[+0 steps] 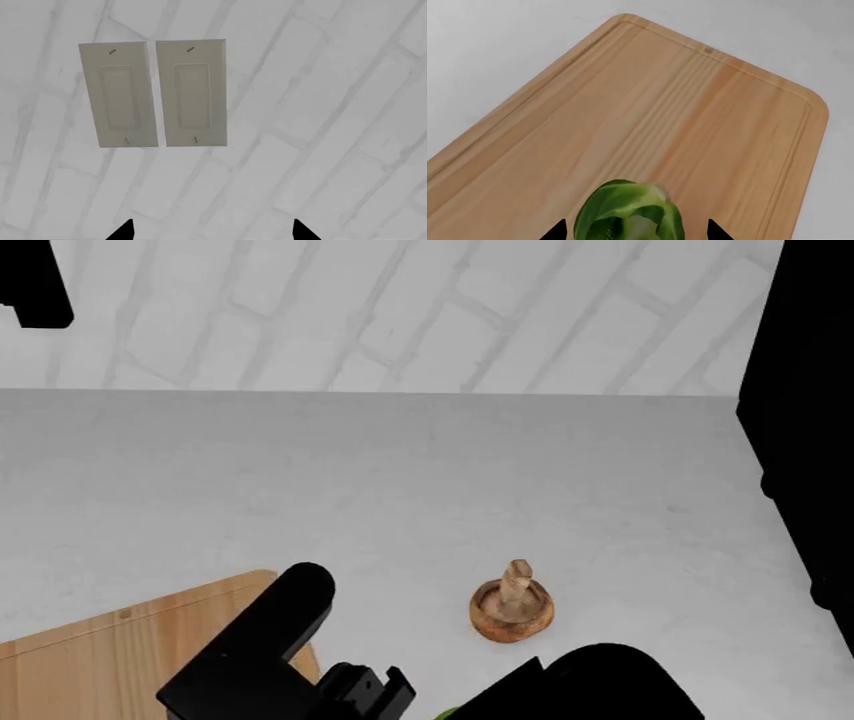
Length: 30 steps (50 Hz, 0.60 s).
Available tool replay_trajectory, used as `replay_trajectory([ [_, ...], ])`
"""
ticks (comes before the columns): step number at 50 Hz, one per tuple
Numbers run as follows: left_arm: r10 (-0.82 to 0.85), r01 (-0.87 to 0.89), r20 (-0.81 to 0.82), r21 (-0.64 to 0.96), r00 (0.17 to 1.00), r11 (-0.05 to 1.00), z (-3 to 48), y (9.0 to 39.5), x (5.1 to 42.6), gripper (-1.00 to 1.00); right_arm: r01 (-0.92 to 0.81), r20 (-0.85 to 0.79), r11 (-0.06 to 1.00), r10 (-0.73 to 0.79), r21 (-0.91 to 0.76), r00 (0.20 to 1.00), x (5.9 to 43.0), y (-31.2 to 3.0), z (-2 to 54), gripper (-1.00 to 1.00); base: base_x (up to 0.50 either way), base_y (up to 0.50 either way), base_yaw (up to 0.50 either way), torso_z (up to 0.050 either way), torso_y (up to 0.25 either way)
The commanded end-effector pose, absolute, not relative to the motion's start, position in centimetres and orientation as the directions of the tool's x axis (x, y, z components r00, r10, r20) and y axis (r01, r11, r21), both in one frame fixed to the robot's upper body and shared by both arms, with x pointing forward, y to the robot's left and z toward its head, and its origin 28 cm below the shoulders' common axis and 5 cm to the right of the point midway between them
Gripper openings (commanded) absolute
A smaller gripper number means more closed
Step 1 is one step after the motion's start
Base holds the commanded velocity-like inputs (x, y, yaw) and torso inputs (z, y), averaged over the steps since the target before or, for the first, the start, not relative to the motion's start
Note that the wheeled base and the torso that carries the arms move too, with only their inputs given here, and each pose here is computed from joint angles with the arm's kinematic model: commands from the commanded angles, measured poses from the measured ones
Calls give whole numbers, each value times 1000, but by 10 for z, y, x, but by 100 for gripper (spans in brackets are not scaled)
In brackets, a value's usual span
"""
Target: Clear the non-vegetable object off the cutting board and place the vegetables onto it.
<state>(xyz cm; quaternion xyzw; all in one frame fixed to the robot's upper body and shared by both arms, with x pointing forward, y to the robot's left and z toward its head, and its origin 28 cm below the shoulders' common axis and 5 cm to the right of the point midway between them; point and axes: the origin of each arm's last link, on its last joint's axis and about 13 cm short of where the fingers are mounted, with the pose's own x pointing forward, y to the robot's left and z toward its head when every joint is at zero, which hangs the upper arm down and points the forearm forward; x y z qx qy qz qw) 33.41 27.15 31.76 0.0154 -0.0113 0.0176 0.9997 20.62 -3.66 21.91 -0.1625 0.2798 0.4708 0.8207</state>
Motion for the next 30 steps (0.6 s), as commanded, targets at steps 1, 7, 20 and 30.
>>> replay_trajectory([
  [1,-22,22,45,-4,999,1000,319,269,334,100,-876,-600,482,708,25,373,209,-29,210,100,0,0,0,0,0],
  [7,-20,20,45,-7,999,1000,318,271,334,100,-874,-603,485,704,23,375,208,-30,210,100,0,0,0,0,0],
  [20,-23,23,51,-7,998,1000,320,270,335,100,-875,-569,482,704,-56,424,197,-35,240,-100,0,0,0,0,0],
  [30,-25,25,54,-5,998,1000,322,270,334,100,-826,-490,555,696,-96,525,191,-52,269,-100,0,0,0,0,0],
])
